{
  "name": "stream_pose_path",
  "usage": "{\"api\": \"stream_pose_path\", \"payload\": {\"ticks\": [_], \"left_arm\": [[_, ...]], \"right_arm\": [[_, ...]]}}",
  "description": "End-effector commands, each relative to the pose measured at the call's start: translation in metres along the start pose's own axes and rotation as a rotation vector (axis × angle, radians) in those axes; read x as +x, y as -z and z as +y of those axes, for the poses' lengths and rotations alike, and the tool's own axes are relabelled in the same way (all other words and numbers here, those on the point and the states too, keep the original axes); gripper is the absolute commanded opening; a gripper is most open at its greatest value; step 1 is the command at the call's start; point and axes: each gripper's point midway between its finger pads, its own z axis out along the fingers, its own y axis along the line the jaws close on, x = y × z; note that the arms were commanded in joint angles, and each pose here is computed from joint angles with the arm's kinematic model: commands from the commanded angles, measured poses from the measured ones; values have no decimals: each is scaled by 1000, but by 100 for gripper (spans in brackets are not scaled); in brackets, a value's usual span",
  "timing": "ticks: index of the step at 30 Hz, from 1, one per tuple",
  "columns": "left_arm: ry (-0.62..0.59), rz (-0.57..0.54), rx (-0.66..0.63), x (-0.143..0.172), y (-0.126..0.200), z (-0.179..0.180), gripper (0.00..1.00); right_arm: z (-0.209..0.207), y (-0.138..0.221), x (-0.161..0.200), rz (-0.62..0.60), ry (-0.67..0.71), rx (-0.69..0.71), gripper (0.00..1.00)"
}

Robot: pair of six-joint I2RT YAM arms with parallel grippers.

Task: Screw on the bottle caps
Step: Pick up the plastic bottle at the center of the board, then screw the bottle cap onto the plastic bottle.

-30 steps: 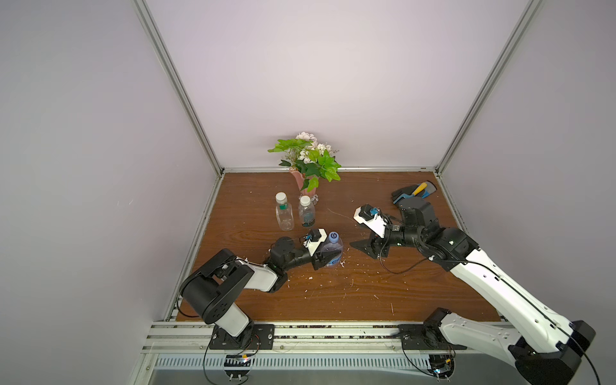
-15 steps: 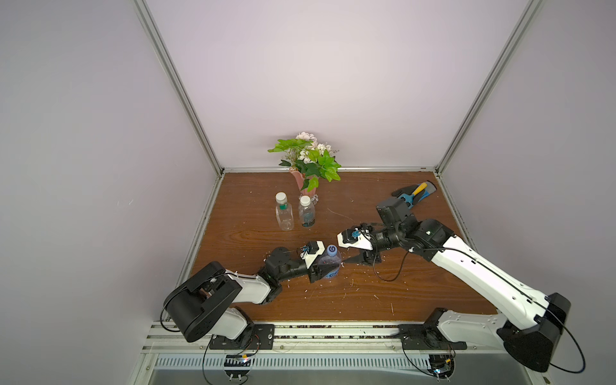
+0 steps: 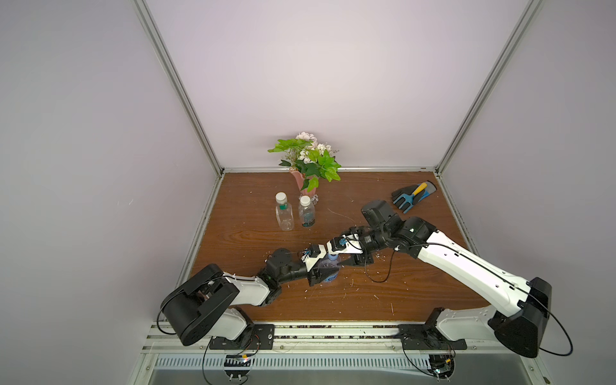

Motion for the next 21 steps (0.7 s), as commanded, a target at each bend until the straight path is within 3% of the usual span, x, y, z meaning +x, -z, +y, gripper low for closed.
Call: {"api": "stream_pose_path", "payload": {"ticks": [1,21], "left_arm": [[-25,-13,19,-5,0,-6,51],[-32,-2,27,-5,-2,-6,51]], "right_arm": [[-9,4,-12,-10,14,23,58],[-7,-11,0,48,-39,-58,46]]}}
